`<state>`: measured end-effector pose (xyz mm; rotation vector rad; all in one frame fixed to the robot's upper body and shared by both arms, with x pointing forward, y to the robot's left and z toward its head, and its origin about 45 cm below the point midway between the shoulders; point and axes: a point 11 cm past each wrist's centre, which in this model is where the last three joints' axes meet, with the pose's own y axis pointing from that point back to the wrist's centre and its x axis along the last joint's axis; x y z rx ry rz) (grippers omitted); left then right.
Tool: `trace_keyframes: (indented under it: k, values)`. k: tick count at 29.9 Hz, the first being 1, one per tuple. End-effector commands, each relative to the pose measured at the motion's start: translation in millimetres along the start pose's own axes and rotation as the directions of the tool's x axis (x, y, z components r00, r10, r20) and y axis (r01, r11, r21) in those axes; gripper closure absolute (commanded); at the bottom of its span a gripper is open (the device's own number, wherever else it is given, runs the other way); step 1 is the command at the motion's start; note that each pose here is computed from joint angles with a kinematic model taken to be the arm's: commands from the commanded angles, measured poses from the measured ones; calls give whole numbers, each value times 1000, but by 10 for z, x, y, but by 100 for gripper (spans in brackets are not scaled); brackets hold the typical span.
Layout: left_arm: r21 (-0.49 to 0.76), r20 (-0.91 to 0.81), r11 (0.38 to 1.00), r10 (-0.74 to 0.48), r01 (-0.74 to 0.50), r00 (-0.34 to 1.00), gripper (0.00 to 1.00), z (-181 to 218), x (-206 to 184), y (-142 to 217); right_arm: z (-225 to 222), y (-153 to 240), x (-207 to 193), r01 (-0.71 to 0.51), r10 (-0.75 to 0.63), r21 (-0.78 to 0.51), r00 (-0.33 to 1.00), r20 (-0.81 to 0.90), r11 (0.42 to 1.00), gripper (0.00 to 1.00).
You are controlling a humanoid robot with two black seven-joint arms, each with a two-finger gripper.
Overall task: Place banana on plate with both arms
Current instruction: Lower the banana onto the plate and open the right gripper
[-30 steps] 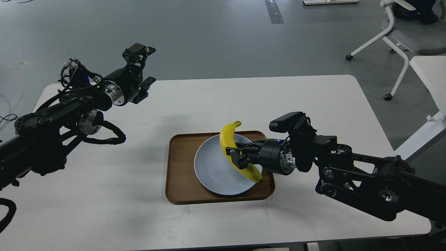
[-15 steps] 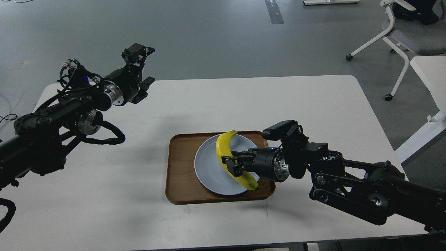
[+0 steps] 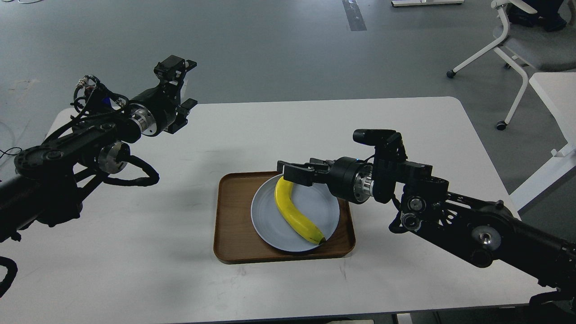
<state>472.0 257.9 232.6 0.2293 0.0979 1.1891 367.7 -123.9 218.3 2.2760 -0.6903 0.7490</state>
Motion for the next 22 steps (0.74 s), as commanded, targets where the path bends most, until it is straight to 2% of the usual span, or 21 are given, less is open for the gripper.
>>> trace_keyframes:
  k: [1, 2, 3, 4, 5, 6, 9, 13, 17, 22]
  values:
    - [-17, -37, 999, -33, 32, 999, 2, 80, -101, 2, 150, 97, 565, -128, 126, -8, 960, 249, 992, 1]
    - [-21, -39, 999, -39, 39, 998, 2, 98, -108, 16, 192, 128, 663, -152, 147, -9, 937, 316, 988, 1]
    - [-36, -53, 998, -50, 48, 997, 2, 148, -120, 44, 261, 187, 834, -196, 175, -2, 871, 459, 981, 1]
    - [-46, -89, 997, -59, 55, 994, 2, 152, -141, 81, 337, 267, 972, -233, 179, 12, 775, 606, 972, 1]
    - [-57, -117, 997, -66, 60, 991, 2, 166, -162, 94, 366, 312, 1039, -251, 172, 22, 725, 667, 968, 0]
    - [-79, -177, 995, -79, 66, 981, 2, 199, -200, 119, 428, 403, 1159, -293, 161, 36, 620, 768, 955, 0]
    - [-112, -278, 991, -105, 76, 955, 2, 229, -186, 217, 657, 588, 1284, -385, 161, 20, 432, 887, 923, 0]
    - [-130, -360, 978, -199, 162, 912, 2, 51, -212, 425, 843, 712, 1178, -398, 100, 65, 379, 920, 915, 0]
    - [-152, -383, 977, -197, 149, 903, 2, 27, -203, 447, 901, 725, 1139, -398, 97, 62, 367, 925, 915, 0]
    - [-210, -397, 970, -197, 121, 896, 2, 53, -229, 411, 915, 546, 1051, -405, 102, 30, 301, 948, 914, 0]
